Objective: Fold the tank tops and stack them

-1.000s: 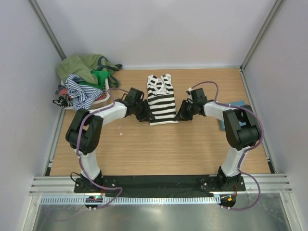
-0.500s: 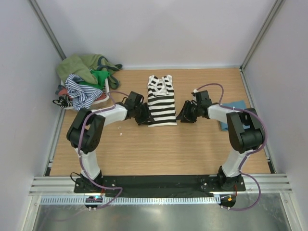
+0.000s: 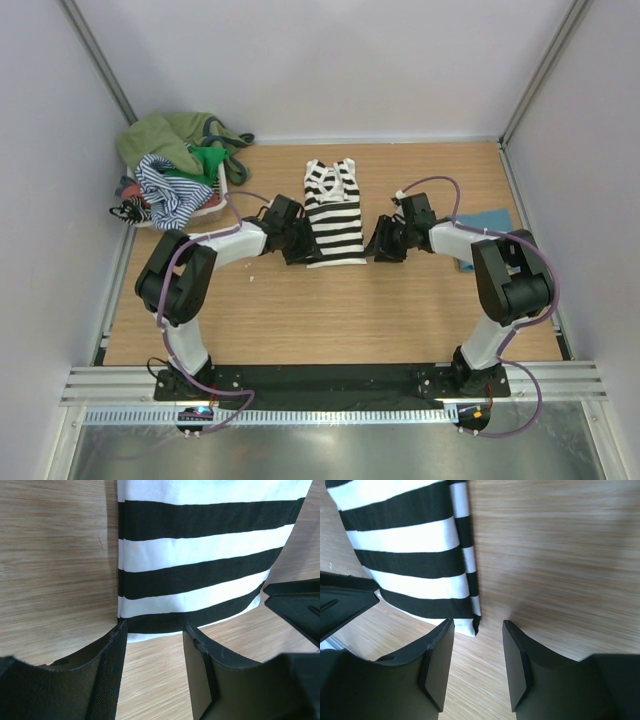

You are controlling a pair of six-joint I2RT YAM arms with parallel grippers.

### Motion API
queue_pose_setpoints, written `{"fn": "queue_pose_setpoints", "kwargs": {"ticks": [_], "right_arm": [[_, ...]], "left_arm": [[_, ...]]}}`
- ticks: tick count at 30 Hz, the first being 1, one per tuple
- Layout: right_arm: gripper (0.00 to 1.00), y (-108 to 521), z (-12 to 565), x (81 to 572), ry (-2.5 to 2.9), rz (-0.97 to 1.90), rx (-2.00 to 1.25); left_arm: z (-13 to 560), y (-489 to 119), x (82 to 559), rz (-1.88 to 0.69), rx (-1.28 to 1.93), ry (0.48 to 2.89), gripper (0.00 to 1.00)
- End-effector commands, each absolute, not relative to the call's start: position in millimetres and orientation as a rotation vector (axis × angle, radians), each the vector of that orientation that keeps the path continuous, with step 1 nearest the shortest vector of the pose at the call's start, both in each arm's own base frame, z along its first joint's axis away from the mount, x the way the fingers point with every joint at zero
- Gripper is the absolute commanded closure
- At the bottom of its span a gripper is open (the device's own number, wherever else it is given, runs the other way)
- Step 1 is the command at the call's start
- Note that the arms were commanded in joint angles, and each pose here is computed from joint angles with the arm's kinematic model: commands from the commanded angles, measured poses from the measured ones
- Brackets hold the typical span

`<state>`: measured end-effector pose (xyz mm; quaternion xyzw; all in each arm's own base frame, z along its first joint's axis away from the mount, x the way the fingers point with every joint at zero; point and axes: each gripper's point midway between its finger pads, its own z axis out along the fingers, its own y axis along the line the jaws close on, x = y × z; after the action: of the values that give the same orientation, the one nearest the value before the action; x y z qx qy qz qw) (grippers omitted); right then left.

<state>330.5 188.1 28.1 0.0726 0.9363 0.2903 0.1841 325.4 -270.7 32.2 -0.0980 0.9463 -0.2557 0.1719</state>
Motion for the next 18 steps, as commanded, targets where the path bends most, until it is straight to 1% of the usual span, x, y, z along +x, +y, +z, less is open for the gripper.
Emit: {"fn": "queue_pose_setpoints", "kwargs": {"ticks": [1, 4, 7, 8, 10, 11, 14, 15, 18], "right_arm": [[0.5, 201, 35, 328, 2.617, 0.849, 0.117], [0.51, 206, 30, 324, 2.644, 0.815, 0.097], [0.58, 206, 22, 321, 2.675, 0.769, 0.097], [0.64, 207, 20, 320, 2.68, 0.767, 0.089], [0.74, 207, 15, 317, 2.69, 0.76, 0.091], [0.82, 206, 12, 314, 2.698, 0.758, 0.093], [0.93, 204, 13, 314, 2.683, 0.744, 0.1], [0.95, 203, 14, 313, 2.681, 0.743, 0.1], [0.98, 203, 14, 313, 2.677, 0.751, 0.103]], "left_arm": [[31, -260, 318, -0.647, -0.255, 2.701, 0.5], [26, -260, 317, -0.638, -0.257, 2.716, 0.51], [25, -260, 316, -0.635, -0.256, 2.719, 0.52], [26, -259, 317, -0.635, -0.258, 2.715, 0.52], [28, -259, 316, -0.632, -0.253, 2.711, 0.51], [30, -258, 314, -0.629, -0.248, 2.705, 0.51], [37, -252, 311, -0.595, -0.238, 2.685, 0.47], [42, -249, 309, -0.595, -0.232, 2.671, 0.43], [43, -241, 306, -0.553, -0.231, 2.667, 0.42]]}}
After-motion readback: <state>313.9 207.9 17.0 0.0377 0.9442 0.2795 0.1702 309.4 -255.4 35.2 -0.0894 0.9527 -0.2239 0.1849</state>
